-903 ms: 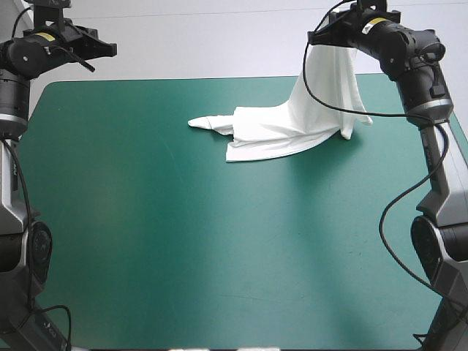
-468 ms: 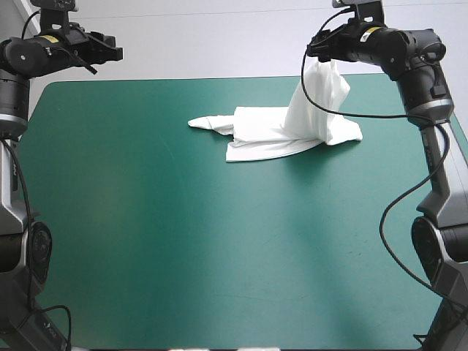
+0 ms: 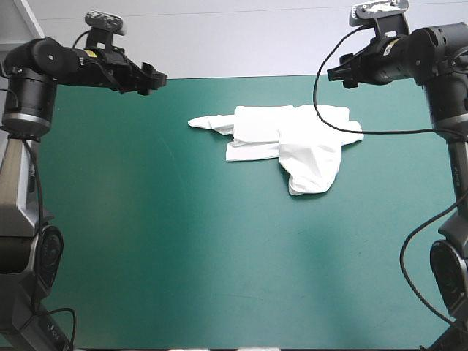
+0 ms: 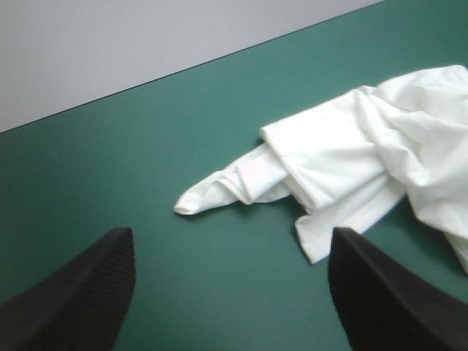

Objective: Fold the cloth

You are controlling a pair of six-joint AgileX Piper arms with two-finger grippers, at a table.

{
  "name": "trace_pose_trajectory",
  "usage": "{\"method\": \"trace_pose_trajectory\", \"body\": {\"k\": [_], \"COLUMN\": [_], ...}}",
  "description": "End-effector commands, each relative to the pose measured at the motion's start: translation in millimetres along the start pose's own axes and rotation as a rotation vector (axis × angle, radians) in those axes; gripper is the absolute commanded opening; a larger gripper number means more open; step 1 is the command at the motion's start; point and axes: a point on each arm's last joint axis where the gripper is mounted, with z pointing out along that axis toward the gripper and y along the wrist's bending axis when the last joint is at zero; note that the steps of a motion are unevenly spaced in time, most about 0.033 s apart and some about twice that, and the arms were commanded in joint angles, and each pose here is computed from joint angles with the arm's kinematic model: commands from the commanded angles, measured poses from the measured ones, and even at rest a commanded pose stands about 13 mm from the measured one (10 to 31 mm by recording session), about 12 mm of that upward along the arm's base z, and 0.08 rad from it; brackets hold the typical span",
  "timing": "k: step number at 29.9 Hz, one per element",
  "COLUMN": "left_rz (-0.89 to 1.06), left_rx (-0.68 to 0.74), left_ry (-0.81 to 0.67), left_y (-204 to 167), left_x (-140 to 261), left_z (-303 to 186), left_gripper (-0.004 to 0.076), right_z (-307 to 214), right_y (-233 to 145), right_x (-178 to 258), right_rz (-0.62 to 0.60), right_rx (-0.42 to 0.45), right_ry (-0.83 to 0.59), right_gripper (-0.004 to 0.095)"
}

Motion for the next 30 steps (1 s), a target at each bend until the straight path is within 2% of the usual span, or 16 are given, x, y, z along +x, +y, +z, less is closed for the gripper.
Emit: {"method": "trace_pose_trajectory", "body": {"k": [1,4,10,14,19,25,30], "left_rz": [0.091,0.142,0.139,0.118,0.087,0.082,0.049], "left_rx": [0.030,0.017,0.074,0.085,0.093,0.115,0.131], "left_ry": [-0.083,-0.026,0.116,0.189,0.270,0.320,0.270], "left_y": [-44,-64,-81,-75,-66,-63,-65], "left_x": [-16,-9,14,34,62,82,80], "left_z": [-10,20,94,145,196,223,230], "left_gripper": [0.0540,0.0540,0.0540,0.0540,0.0535,0.0487,0.0486], "right_z": [-37,-38,-39,-38,-39,-38,-34], "right_y": [-2,-4,0,6,17,20,25], "right_x": [4,21,67,94,110,112,116], "right_rz": [-0.009,-0.009,-0.002,0.033,0.083,0.101,0.113], "right_rx": [0.041,0.069,0.053,-0.001,-0.108,-0.137,-0.196], "right_ry": [-0.071,-0.013,0.119,0.186,0.223,0.226,0.245], "right_gripper": [0.0632,0.0632,0.0632,0.0632,0.0630,0.0630,0.0630]}}
